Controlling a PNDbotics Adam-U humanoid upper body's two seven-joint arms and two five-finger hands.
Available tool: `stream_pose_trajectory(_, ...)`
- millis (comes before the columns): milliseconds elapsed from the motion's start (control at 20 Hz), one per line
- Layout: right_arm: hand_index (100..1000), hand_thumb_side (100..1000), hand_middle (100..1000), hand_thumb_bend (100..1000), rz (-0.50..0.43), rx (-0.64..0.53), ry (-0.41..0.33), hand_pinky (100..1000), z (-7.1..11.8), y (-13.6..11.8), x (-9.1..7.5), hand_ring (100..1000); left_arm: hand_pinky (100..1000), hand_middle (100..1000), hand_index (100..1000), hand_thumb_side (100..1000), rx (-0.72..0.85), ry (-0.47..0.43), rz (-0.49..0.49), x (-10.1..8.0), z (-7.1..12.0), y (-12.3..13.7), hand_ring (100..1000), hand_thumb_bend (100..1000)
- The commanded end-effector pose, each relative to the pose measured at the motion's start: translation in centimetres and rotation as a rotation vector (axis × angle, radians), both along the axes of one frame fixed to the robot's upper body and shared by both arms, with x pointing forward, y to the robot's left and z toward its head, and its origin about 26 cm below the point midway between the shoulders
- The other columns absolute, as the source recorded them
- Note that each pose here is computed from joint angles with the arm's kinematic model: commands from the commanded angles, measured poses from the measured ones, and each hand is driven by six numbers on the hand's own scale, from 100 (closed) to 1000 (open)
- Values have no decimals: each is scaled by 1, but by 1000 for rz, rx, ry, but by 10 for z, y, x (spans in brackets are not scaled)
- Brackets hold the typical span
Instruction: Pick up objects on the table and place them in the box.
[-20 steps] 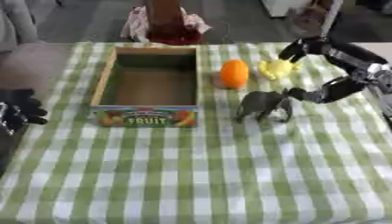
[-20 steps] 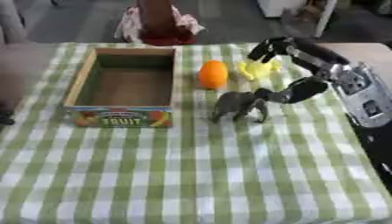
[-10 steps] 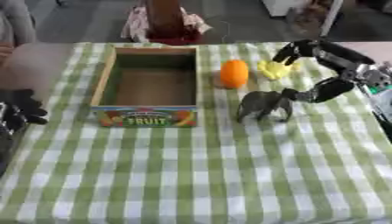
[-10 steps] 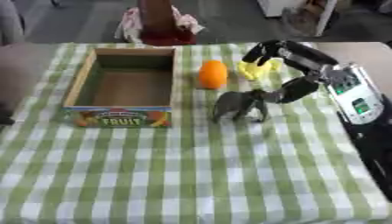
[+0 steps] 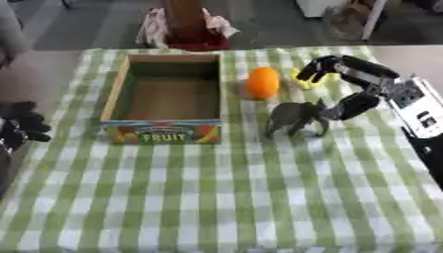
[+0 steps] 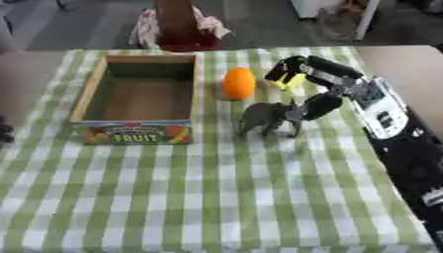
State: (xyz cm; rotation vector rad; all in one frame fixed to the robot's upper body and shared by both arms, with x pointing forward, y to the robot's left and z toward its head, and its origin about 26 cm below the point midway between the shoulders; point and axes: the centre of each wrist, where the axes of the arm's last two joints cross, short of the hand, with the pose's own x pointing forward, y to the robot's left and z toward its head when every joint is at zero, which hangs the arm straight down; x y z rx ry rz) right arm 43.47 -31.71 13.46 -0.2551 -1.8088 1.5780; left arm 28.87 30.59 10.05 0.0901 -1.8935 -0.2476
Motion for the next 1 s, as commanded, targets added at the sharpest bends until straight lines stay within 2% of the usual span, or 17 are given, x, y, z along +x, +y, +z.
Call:
stream_pose_trajectory(50, 827, 322, 743, 377, 60, -78, -26, 717, 8, 0, 5, 777, 570, 559, 736, 848, 15, -22, -7, 1, 8, 1, 585, 100)
stream_pose_trajectory(1000, 806, 358, 725, 390, 108, -184, -7, 721, -13, 10, 11, 759, 570, 559, 736, 850, 15, -20, -8, 1, 7, 1, 586, 100)
